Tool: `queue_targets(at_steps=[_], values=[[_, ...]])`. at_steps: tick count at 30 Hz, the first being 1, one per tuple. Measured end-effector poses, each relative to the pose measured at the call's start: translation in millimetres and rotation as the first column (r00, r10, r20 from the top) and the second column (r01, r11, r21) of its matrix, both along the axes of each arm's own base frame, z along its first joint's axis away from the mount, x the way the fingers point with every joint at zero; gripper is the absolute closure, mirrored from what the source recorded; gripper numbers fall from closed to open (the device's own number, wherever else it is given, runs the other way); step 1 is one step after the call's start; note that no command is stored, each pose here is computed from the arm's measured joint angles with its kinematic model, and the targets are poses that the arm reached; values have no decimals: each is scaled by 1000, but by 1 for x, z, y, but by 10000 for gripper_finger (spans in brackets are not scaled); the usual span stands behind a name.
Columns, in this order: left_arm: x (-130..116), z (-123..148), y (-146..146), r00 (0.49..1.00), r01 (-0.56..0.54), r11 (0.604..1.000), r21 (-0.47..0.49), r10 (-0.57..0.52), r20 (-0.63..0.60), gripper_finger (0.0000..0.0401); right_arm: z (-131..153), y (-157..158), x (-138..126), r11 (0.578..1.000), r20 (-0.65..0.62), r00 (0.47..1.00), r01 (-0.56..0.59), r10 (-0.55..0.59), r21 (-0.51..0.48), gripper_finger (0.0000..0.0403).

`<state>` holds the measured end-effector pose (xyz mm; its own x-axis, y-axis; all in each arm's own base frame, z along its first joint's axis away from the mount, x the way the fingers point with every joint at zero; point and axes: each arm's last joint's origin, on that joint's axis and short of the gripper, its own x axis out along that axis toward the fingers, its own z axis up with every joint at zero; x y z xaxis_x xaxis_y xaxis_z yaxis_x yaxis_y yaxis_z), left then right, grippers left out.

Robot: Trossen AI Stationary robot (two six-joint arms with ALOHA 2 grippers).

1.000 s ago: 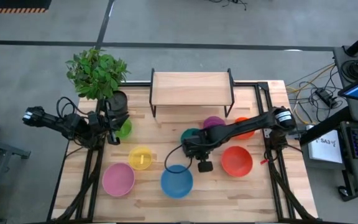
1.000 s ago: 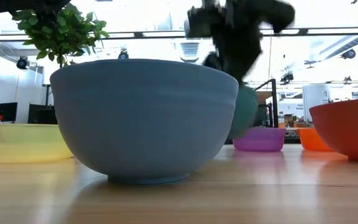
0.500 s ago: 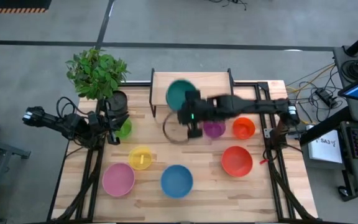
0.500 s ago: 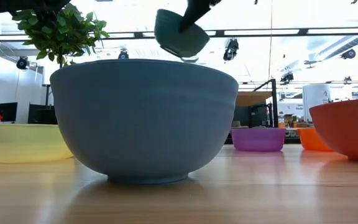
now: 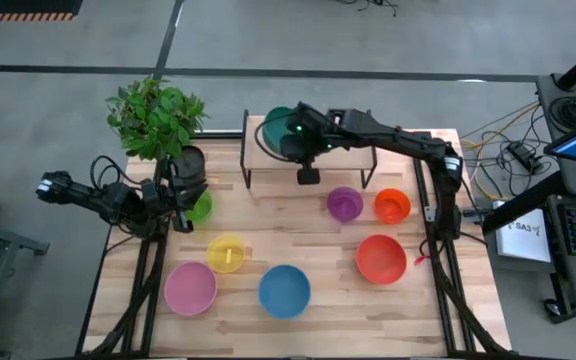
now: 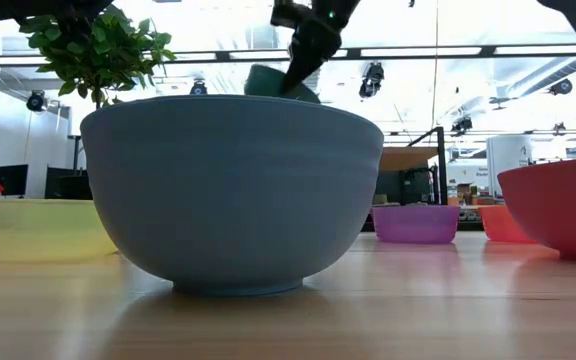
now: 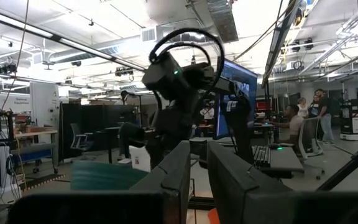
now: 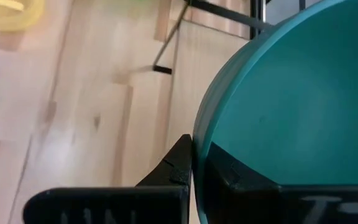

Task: Place and stack bowls onto a shelf
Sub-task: Put the big dark green bowl on the shelf

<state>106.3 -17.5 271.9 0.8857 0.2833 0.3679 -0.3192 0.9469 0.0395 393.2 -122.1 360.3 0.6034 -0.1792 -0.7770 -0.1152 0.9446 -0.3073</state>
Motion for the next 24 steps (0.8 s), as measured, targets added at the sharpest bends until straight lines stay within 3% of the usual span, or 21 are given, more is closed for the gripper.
queue_targets(at_steps=[13, 19, 24], values=[[0, 0, 0, 1000, -2, 1000, 5, 2, -2, 364, -28, -12, 14, 1000, -78, 997, -8, 7, -18, 394], [0, 0, 0, 1000, -2, 1000, 4, 2, -2, 364, -39, -16, 20, 997, -115, 993, 14, -22, -71, 393], [0, 0, 0, 1000, -2, 1000, 6, 2, -3, 364, -44, -17, 22, 997, -128, 992, 8, -18, -75, 374]])
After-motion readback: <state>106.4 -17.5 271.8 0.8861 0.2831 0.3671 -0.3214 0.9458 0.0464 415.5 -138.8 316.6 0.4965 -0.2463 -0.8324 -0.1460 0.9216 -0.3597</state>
